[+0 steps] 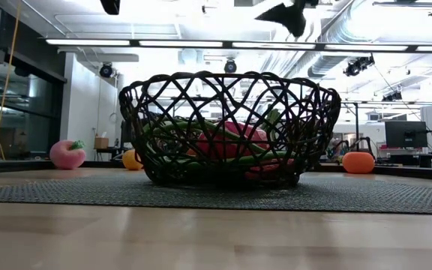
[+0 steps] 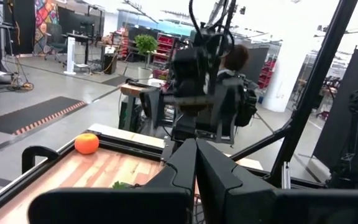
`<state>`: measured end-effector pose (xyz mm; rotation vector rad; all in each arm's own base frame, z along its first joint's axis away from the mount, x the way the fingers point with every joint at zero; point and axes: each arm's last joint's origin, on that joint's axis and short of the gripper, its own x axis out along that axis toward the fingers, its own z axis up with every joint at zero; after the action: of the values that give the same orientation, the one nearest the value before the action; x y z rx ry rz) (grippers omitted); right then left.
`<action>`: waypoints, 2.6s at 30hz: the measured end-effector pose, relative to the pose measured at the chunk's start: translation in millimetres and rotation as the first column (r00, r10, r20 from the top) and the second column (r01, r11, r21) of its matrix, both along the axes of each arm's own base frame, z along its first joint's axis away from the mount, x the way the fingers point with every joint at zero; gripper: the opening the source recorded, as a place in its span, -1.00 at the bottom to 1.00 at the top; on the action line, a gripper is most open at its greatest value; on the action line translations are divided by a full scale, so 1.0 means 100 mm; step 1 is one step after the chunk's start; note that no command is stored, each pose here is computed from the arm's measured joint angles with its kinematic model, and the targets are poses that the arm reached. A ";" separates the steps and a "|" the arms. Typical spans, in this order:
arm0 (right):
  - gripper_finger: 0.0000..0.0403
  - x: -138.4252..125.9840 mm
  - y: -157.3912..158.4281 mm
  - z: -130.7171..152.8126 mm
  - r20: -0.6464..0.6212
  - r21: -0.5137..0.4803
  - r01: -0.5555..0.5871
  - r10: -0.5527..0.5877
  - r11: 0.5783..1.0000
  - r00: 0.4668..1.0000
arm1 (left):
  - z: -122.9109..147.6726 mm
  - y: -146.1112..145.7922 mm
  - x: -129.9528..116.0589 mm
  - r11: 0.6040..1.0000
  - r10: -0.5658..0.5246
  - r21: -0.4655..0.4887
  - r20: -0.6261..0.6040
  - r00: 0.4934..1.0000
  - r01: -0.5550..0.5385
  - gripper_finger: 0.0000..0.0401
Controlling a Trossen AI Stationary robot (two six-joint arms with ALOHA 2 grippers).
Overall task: Build produce basket
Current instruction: Put the yellow banana into the black wire basket
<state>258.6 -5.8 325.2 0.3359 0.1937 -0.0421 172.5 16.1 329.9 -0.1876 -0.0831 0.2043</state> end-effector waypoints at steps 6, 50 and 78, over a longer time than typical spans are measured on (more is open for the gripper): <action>0.95 -0.10 0.01 -0.02 0.154 -0.037 0.020 -0.014 0.999 0.988 | 0.00 0.00 0.00 1.000 -0.004 0.018 0.001 1.000 0.004 -1.00; 0.95 -0.80 0.41 -0.01 -0.660 0.367 0.204 0.100 0.908 0.744 | -0.01 -0.01 0.00 0.995 -0.021 0.097 -0.028 0.999 0.023 -1.00; 0.94 -1.24 1.85 -1.63 -0.934 0.327 0.739 0.320 0.588 0.158 | -0.02 0.00 0.00 0.994 -0.011 0.108 -0.045 0.999 0.016 -1.00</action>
<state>134.6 179.4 161.8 1.2717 1.5991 -0.5831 172.8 15.9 327.8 -0.0753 -0.0489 0.1898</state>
